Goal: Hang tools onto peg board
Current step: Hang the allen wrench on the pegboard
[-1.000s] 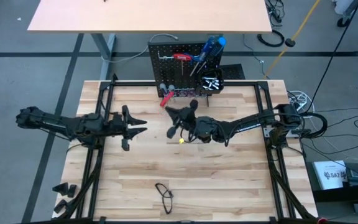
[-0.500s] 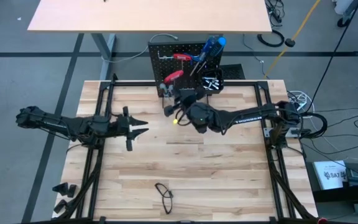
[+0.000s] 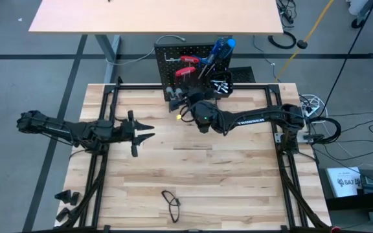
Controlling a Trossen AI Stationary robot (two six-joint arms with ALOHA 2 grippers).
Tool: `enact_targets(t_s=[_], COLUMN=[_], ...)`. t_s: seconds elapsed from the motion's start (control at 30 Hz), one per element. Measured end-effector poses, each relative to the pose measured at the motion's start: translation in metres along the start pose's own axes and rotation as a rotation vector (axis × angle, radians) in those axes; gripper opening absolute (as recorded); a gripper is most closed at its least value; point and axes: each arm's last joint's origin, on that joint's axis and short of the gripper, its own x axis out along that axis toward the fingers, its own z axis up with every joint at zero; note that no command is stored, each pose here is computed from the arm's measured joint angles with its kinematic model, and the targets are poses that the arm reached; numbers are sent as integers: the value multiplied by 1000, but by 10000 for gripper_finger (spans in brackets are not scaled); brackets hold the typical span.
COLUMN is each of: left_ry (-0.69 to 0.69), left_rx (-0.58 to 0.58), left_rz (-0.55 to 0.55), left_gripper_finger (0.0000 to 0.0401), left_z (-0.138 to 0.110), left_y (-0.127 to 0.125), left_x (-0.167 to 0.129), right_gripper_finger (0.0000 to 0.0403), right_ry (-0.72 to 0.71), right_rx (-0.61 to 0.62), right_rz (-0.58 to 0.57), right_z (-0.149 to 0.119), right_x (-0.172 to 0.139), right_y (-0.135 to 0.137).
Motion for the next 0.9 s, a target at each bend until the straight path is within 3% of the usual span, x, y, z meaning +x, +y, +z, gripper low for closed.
enact_targets(t_s=[0.33,0.9], left_ry=[2,12], left_rx=[-9,-5], left_rz=[-1,-1], left_gripper_finger=[136,136], left_z=[0,-1], left_y=[0,0], left_x=[0,0], right_gripper_finger=[0,0], right_ry=[-15,-17], right_rx=[-107,-23], right_rz=[-62,-104], right_z=[6,5], right_x=[25,47], right_y=[12,-2])
